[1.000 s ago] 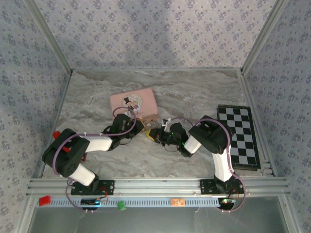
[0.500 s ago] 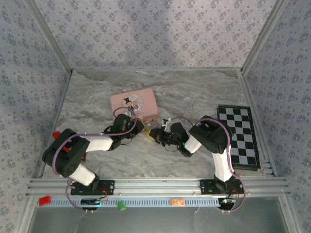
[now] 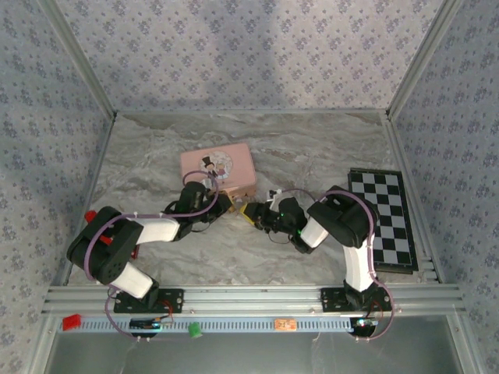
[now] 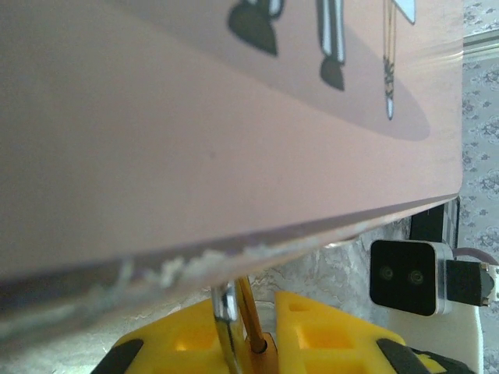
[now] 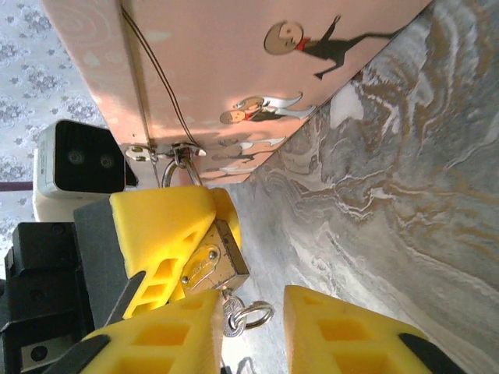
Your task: Unlock the padlock with the key
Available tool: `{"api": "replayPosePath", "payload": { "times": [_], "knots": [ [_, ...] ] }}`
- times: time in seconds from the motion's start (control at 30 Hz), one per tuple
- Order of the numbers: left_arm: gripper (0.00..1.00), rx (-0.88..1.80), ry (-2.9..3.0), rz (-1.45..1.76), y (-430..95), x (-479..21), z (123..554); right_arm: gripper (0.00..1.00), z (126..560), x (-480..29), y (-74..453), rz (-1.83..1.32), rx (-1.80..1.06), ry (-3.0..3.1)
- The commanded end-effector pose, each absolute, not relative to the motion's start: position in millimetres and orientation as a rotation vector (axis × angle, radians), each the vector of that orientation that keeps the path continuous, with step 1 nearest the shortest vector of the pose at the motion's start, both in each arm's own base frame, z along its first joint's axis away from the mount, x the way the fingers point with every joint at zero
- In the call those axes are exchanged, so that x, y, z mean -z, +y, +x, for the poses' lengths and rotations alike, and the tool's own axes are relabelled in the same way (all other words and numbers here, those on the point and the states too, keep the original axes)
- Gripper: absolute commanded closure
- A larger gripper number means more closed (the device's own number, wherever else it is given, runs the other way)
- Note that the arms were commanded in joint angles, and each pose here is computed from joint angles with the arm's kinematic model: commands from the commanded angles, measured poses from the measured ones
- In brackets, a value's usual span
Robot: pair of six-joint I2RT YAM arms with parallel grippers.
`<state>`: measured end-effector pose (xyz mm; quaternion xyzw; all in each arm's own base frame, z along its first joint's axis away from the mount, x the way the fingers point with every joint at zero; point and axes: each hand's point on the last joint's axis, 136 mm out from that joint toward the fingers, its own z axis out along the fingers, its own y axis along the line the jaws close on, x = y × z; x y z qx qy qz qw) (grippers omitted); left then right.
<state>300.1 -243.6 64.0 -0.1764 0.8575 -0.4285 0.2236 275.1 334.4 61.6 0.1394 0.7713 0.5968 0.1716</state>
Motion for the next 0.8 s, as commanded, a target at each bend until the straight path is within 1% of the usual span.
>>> {"api": "replayPosePath", "payload": {
  "times": [0.0, 0.2, 0.3, 0.43, 0.57, 0.77],
  "knots": [
    [0.94, 1.345, 2.45, -0.509, -254, -64, 281, 0.68, 277, -71, 329, 0.359, -1.643, 2.167],
    [0.94, 1.349, 2.43, -0.512, -250, -71, 285, 0.49, 273, -73, 319, 0.326, -1.544, 2.203],
    [0.94, 1.338, 2.427, -0.514, -246, -74, 287, 0.42, 270, -72, 313, 0.289, -1.461, 2.236],
    [0.94, 1.323, 2.425, -0.521, -241, -76, 288, 0.38, 266, -77, 304, 0.201, -1.302, 2.288],
    [0.94, 1.321, 2.423, -0.526, -238, -78, 289, 0.33, 263, -94, 294, 0.043, -1.064, 2.317],
    [0.94, 1.334, 2.413, -0.523, -237, -83, 291, 0.31, 264, -120, 282, -0.168, -0.793, 2.249]
  ]
}}
